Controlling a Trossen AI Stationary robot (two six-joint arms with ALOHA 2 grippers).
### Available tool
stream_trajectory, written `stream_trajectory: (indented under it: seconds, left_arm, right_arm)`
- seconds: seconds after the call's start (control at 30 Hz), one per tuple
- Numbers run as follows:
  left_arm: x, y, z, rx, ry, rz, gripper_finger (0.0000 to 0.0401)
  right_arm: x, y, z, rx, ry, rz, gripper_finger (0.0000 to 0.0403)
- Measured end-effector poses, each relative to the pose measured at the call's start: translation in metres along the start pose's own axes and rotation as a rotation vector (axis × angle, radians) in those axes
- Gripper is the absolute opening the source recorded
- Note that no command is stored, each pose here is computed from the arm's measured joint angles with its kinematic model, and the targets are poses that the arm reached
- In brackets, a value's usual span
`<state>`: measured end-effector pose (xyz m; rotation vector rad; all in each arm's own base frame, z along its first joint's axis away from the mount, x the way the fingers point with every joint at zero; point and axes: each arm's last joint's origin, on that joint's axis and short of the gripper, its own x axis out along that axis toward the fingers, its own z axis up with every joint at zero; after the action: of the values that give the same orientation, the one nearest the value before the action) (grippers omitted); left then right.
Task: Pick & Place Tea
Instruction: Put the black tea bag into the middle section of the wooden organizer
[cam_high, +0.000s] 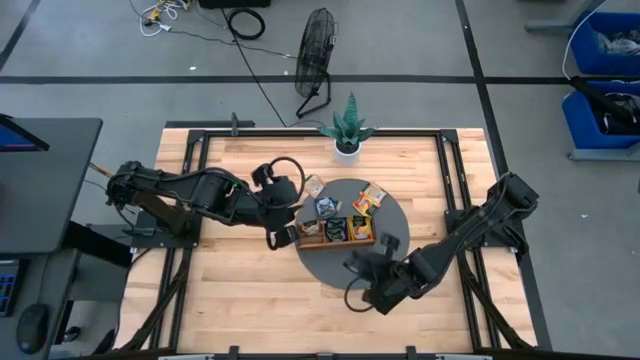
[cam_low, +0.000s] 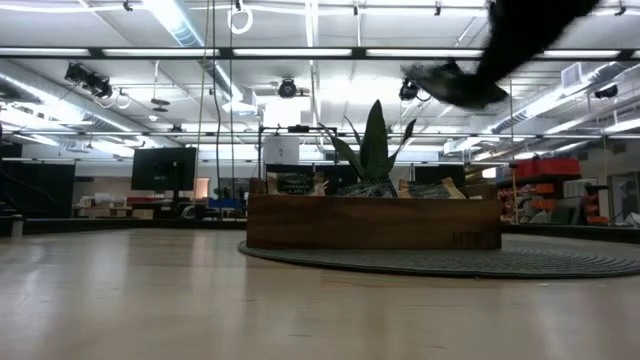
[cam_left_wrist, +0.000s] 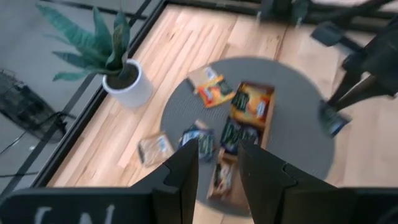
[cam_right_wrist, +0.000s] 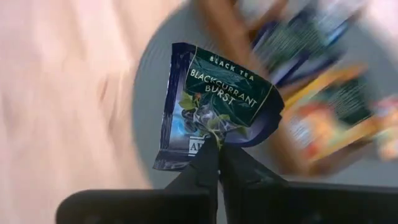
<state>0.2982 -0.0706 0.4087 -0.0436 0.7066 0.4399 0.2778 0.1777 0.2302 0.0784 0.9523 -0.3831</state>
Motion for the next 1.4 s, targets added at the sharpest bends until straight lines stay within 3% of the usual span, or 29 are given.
stream_trajectory:
  seconds: [0.23,0.43,0.73,0.9,1.17,1.4]
  left_arm:
    - [-0.001,-0.005,0.012,-0.107,-0.105,-0.050,0.0119]
    - [-0.002,-0.007,0.017,-0.191,-0.151,-0.073,0.0144]
    - [-0.005,-0.012,0.016,-0.112,-0.172,-0.072,0.0231]
    - [-0.007,-0.015,0.020,-0.132,-0.221,-0.059,0.0264]
    - [-0.008,-0.015,0.023,-0.156,-0.251,-0.069,0.0274]
    - [-0.008,-0.015,0.024,-0.161,-0.256,-0.064,0.0271]
  right_arm:
    - [-0.015,-0.016,0.043,0.078,-0.228,-0.201,0.0001]
    - [-0.030,-0.028,0.079,0.189,-0.384,-0.286,0.0000]
    - [-0.071,-0.036,0.121,0.216,-0.549,-0.304,0.0000]
    - [-0.082,-0.034,0.133,0.212,-0.600,-0.282,0.0000]
    - [-0.084,-0.033,0.138,0.234,-0.632,-0.260,0.0000]
    - [-0.091,-0.027,0.147,0.182,-0.683,-0.212,0.0000]
